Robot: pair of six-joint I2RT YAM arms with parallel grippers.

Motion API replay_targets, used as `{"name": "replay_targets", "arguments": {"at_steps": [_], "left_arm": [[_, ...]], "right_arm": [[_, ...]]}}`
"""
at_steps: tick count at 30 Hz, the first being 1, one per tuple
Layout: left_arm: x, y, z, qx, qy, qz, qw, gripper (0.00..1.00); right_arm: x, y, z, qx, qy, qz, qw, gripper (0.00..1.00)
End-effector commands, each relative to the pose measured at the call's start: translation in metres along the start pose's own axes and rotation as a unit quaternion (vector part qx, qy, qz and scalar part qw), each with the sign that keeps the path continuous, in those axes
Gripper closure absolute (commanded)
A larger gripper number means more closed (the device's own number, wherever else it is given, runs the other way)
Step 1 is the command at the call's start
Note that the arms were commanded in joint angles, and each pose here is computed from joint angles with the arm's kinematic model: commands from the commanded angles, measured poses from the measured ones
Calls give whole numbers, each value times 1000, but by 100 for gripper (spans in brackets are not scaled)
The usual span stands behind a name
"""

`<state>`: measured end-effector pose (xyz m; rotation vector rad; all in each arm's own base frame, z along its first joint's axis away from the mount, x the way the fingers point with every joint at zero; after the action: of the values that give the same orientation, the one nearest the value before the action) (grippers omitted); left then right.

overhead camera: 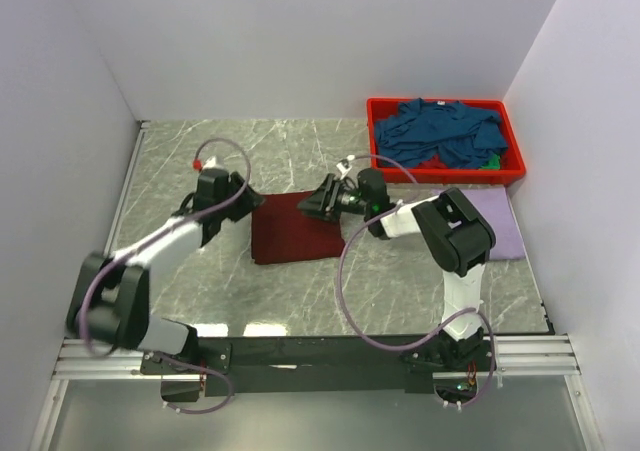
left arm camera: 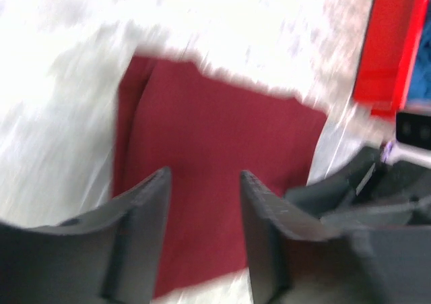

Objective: Fold and stack the t-shirts
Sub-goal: Fold the tshirt, then neatly place the folded tshirt to the corner

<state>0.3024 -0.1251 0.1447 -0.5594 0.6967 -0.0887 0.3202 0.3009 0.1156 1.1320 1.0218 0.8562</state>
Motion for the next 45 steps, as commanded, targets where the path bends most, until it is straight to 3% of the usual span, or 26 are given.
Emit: {"name": "replay_targets", "arguments": {"at_steps": [1, 8, 16, 22, 26, 28, 31, 36, 40, 45], "left_arm": [[32, -24, 44, 21, -48, -52, 997, 52], [110, -2, 44, 23, -3, -4, 1000, 61], [127, 29, 28, -15, 29, 31, 999, 61], [85, 13, 67, 22, -16, 49, 998, 45], [56, -9, 78, 99, -30, 46, 994, 26], [44, -20, 75, 139, -23, 60, 988, 23], [24, -56, 60, 235, -37, 63, 969, 23], [5, -112, -8, 381, 6, 24, 924, 26], [2, -144, -59, 455, 28, -12, 890, 32], [7, -176, -108, 508, 55, -39, 859, 42]], "right_arm": [[-7, -6, 40, -13, -65, -11, 998, 45], [-10, -50, 86, 31, -141, -61, 988, 45], [-24, -72, 87, 56, -149, -73, 985, 45], [-56, -25, 80, -27, -152, -108, 982, 43], [-81, -2, 72, -72, -167, -153, 971, 39], [-96, -8, 65, -82, -164, -209, 960, 37], [-124, -3, 61, -99, -188, -275, 938, 33], [-175, -2, 55, -97, -227, -371, 895, 19], [-215, 0, 50, -73, -276, -404, 869, 0], [-252, -6, 44, -41, -319, -404, 856, 0]]}}
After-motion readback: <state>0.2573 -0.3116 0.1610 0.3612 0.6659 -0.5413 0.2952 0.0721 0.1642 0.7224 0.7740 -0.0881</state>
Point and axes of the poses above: each gripper's point midway between its finger pads, its own x axis out along the fingers, its own y axis along the line the jaws close on, z = x × y, the point moved 6 cm from there along -x, back along the fingers, and after that the axes turned 10 degrees about x, right-handed, at the moved point
